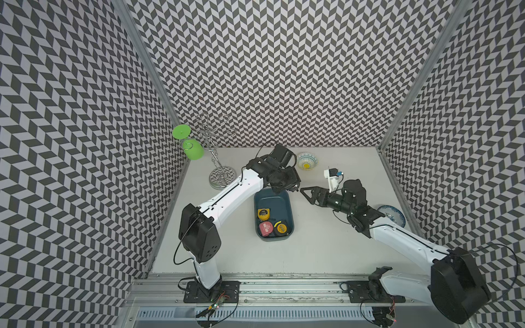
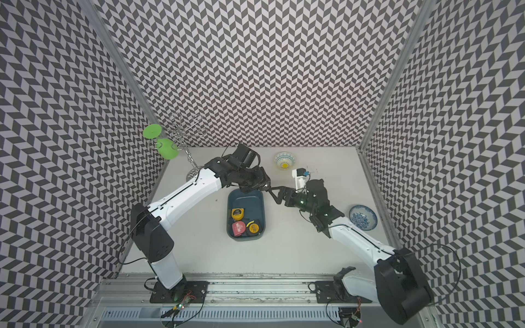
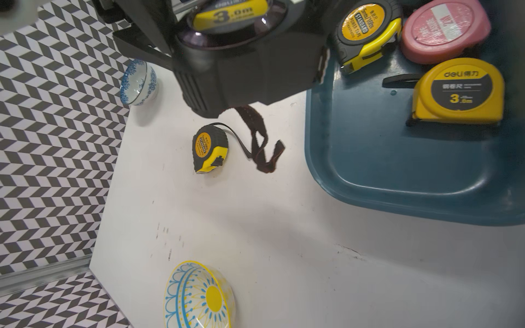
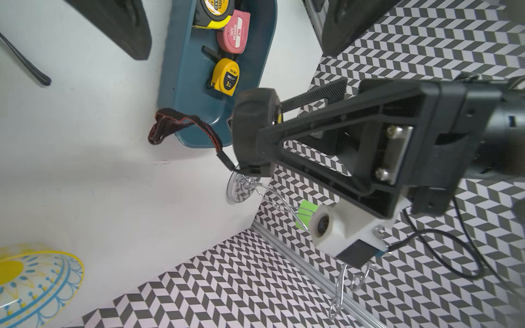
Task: Take the tape measure out of the storage box
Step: Pick up the tape measure from the storage box, then place the tape measure at the center of the board.
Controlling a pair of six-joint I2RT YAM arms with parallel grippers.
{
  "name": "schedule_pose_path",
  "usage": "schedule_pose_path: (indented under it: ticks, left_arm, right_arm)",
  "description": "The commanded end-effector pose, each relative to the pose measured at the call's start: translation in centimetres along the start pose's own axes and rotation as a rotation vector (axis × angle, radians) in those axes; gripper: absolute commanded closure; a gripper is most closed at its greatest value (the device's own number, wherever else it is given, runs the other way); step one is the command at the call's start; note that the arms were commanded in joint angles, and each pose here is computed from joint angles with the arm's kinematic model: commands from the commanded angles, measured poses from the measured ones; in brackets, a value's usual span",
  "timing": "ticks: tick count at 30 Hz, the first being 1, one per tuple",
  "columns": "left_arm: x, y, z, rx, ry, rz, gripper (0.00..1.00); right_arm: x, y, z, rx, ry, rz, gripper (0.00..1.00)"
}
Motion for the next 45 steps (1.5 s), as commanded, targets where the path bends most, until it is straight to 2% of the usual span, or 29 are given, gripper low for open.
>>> schedule_pose_path:
  ticks: [1, 6, 11, 24, 25, 27, 28, 31, 39, 45]
  left_arm:
    - [-2.3, -0.4, -3.5, 0.009, 0.135, -0.032, 1.00]
    - [-2.2, 0.0, -4.3, 0.004, 0.171, -0.017, 1.00]
    - [-2.2, 0.6, -5.1, 0.005, 0.203, -0.001, 1.00]
    - [-1.9, 1.1, -5.8, 0.017, 0.247, 0.021, 1.00]
    - [-1.9, 1.0, -5.9, 0.023, 0.252, 0.018, 0.89]
    - [-1.9, 1.0, -5.9, 0.036, 0.251, 0.015, 0.50]
    - [-2.0, 0.8, -5.9, 0.044, 0.249, 0.005, 0.33]
    - [-2.2, 0.1, -5.1, 0.065, 0.225, -0.022, 0.02]
    - [-2.9, -1.7, -0.1, 0.140, 0.084, -0.099, 0.00]
    - [-3.2, -1.6, 4.6, 0.142, -0.014, -0.117, 0.00]
  right_arm:
    - [0.6, -2.2, 2.1, -0.032, -0.061, -0.085, 0.05]
    - [1.1, -2.3, 2.5, -0.027, -0.075, -0.103, 0.09]
    - [1.5, -2.6, 2.5, -0.016, -0.082, -0.121, 0.20]
    - [1.3, -2.8, 2.4, 0.004, -0.084, -0.152, 0.75]
    - [1.2, -2.8, 2.3, 0.005, -0.081, -0.154, 0.78]
    - [1.1, -2.7, 2.1, 0.007, -0.069, -0.155, 0.83]
    - [1.0, -2.7, 1.9, 0.006, -0.059, -0.158, 0.85]
    - [0.7, -2.6, 1.5, 0.012, -0.042, -0.164, 0.86]
    - [-0.2, -1.3, -0.9, 0.058, 0.008, -0.112, 0.86]
    - [-2.4, 0.9, -5.2, 0.139, 0.071, -0.057, 0.87]
Point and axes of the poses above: each gripper's point midway between its finger pads, its own x axis out along the fingers, its own z axis along the line the jaws close on, y = z × x, the point moved 1 cm from there along -x, back along the fingers, and after that the axes turned 4 degrees about x, right-handed, at the moved point
